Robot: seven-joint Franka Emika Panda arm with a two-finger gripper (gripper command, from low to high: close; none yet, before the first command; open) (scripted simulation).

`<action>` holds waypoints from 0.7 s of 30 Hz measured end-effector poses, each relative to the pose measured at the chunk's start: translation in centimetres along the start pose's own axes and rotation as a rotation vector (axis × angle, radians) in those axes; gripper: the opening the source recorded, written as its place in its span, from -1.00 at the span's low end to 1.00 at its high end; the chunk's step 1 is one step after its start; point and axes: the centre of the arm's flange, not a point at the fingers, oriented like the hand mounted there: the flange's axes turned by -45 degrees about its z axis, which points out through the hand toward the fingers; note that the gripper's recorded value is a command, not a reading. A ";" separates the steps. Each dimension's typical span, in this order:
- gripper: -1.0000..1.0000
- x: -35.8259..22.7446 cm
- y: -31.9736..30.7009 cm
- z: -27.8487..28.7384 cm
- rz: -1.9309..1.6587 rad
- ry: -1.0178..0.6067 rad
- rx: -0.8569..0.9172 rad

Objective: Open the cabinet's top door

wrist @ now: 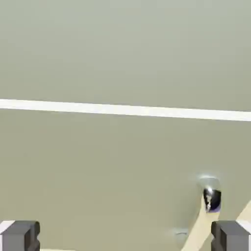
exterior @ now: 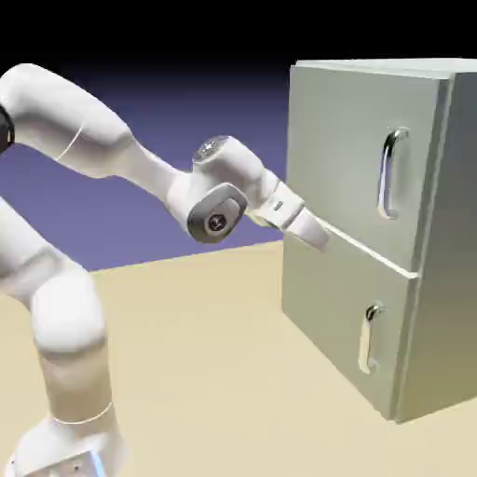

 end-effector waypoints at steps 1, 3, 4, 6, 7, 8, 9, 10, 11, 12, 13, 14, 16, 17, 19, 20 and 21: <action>0.00 0.4 -0.2 -0.3 -0.052 0.010 0.000; 0.00 1.2 -0.6 -0.9 -0.155 0.030 -0.002; 0.00 1.5 -0.7 -1.2 -0.206 0.040 -0.004; 0.00 2.2 -1.1 -1.8 -0.308 0.060 -0.010; 0.00 2.5 -1.2 -2.2 -0.358 0.070 -0.014; 0.00 2.8 -1.3 -2.5 -0.409 0.080 -0.019; 0.00 3.0 -1.5 -2.8 -0.459 0.090 -0.024; 0.00 3.3 -1.6 -3.1 -0.509 0.100 -0.030; 0.00 3.5 -1.7 -3.4 -0.559 0.109 -0.036; 0.00 3.8 -1.8 -3.7 -0.609 0.119 -0.044; 0.00 4.0 -1.8 -3.9 -0.658 0.128 -0.052; 0.00 4.2 -1.9 -4.2 -0.707 0.138 -0.060; 0.00 4.5 -2.0 -4.8 -0.805 0.156 -0.079; 0.00 4.7 -2.0 -5.0 -0.853 0.164 -0.089; 0.00 5.0 -2.0 -5.5 -0.949 0.181 -0.112; 0.00 5.1 -2.0 -5.8 -0.997 0.188 -0.124; 0.00 5.2 -2.0 -6.0 -1.044 0.196 -0.137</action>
